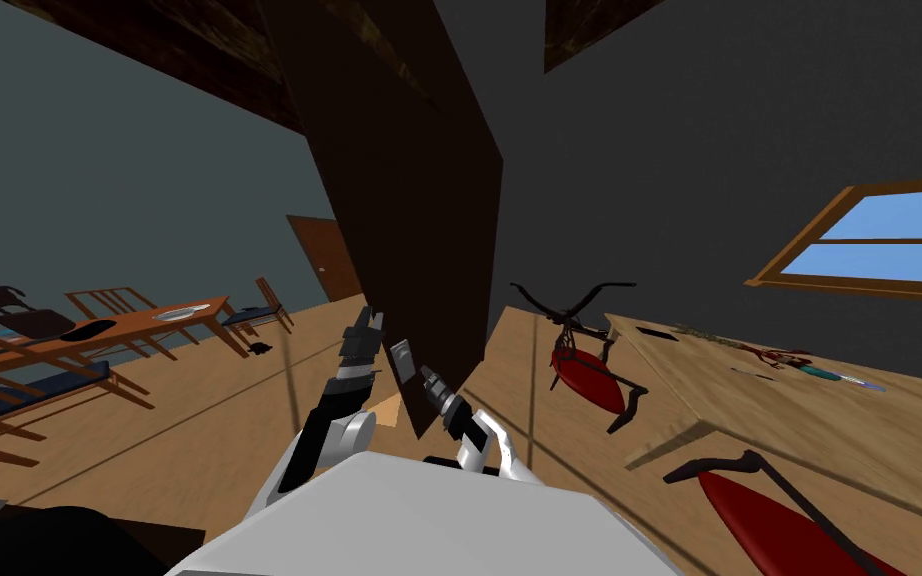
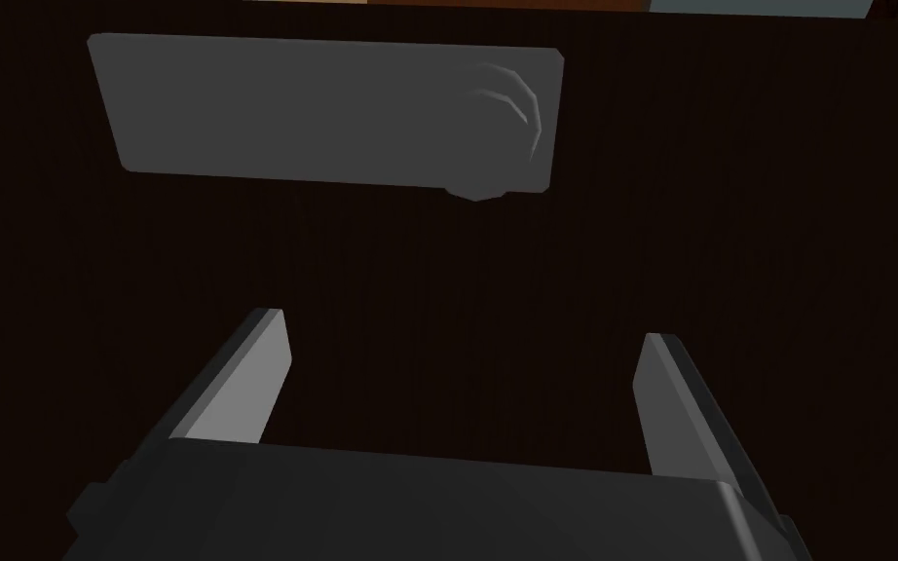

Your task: Push the door open

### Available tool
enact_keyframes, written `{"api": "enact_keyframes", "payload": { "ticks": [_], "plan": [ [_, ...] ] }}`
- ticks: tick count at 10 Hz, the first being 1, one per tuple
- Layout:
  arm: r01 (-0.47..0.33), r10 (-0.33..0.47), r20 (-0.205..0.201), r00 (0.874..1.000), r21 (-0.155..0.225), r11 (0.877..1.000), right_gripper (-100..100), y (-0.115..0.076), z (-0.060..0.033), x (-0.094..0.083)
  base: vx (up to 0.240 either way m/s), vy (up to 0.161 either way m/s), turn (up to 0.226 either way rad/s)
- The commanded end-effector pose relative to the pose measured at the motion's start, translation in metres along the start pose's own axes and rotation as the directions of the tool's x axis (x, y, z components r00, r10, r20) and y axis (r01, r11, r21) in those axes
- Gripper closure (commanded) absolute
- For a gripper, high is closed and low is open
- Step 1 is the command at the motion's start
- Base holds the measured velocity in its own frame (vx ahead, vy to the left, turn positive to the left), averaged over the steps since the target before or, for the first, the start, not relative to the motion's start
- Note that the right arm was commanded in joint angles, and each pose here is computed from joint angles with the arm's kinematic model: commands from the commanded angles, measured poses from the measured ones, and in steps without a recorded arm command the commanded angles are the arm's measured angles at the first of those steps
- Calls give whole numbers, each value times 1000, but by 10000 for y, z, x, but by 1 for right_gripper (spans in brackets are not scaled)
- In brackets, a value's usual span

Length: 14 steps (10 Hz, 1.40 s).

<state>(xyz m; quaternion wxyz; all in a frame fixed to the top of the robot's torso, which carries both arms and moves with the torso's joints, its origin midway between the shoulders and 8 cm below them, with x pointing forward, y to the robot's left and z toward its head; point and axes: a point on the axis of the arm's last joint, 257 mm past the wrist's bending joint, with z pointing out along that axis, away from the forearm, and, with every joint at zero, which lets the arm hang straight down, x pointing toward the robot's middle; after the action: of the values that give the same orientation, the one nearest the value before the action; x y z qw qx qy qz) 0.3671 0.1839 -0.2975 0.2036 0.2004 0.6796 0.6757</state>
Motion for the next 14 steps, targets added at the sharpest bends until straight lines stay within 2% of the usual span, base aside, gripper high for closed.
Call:
{"api": "enact_keyframes", "payload": {
  "ticks": [1, 2, 3, 4, 8, 11, 12, 13, 14],
  "plan": [
    [-2, 2, 28, 1000, -1, 1000, -100, -4, 35, -99, -134, 70, -60],
    [-5, 6, 46, 999, -3, 1000, -100, 10, 56, -157, -130, 57, -82],
    [-5, 5, 34, 999, -2, 1000, -100, -2, 52, -116, -59, 26, -18],
    [6, -7, 44, 999, 7, 1000, -100, -48, 24, -191, 62, 106, 56],
    [14, -15, 56, 998, 11, 1000, -100, -62, 33, -253, 128, 163, 22],
    [8, -8, 61, 998, -3, 1000, -100, 4, 110, -228, 129, 166, 31],
    [10, -10, 60, 998, 1, 1000, -100, -17, 87, -242, 51, 70, -3],
    [10, -10, 60, 998, 1, 1000, 100, -17, 87, -242, -6, -8, -3],
    [10, -10, 60, 998, 1, 1000, 100, -17, 87, -242, -15, -26, 8]
  ]
}}
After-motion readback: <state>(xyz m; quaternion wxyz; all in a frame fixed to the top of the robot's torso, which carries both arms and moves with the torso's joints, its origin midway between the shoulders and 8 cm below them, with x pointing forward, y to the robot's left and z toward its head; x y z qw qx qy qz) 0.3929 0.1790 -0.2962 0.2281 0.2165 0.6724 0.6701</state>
